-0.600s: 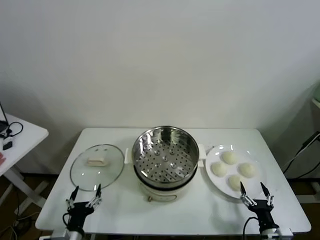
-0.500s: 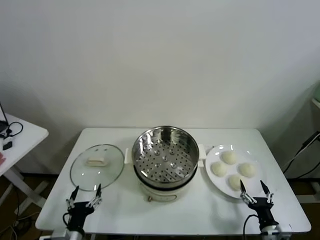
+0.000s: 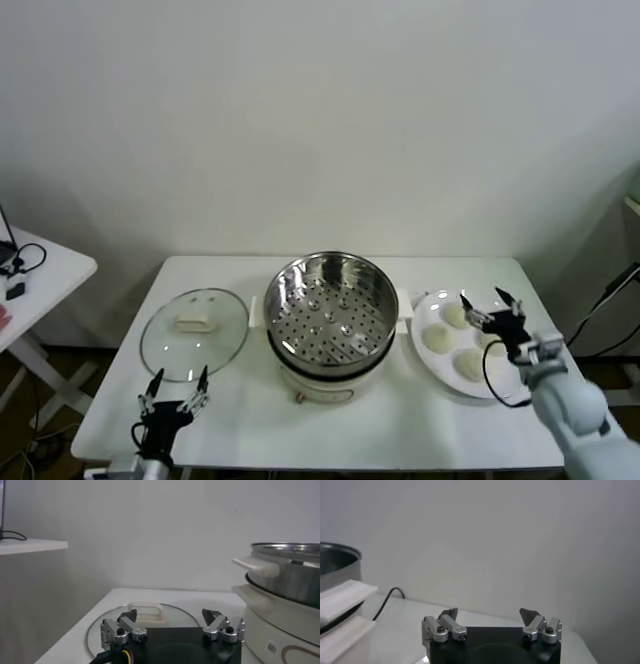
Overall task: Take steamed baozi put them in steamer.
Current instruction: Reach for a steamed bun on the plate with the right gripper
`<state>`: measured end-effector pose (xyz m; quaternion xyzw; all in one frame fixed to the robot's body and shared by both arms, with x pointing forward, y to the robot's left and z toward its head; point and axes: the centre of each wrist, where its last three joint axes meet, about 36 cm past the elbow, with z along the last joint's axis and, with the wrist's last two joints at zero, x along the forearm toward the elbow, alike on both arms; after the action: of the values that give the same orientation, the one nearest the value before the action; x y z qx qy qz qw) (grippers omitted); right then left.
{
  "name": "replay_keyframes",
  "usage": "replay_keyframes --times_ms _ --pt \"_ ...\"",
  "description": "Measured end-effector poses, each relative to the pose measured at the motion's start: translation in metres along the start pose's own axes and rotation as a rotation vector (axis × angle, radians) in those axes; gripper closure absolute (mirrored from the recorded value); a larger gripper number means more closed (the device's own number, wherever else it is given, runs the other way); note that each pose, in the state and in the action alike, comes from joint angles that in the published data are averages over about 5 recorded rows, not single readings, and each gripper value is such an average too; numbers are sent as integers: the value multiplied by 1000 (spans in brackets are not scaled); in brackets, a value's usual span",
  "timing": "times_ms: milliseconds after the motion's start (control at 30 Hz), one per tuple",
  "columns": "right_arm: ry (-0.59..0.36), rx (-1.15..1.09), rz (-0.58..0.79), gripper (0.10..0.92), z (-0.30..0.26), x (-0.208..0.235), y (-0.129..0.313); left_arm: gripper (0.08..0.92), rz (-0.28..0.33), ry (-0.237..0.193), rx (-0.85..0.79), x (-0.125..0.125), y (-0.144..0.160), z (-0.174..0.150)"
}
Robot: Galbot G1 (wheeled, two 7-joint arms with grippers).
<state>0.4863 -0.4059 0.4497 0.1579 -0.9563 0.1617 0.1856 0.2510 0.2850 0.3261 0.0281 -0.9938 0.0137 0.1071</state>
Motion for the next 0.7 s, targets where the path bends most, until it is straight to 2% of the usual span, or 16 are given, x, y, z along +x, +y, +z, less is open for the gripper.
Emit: replay_keyframes --times_ms 433,700 --pt "273 653 -363 200 -102 -58 -73 177 14 6 -14 0 2 6" --pt "478 904 -567 200 -132 -85 -97 177 15 12 -23 0 2 11"
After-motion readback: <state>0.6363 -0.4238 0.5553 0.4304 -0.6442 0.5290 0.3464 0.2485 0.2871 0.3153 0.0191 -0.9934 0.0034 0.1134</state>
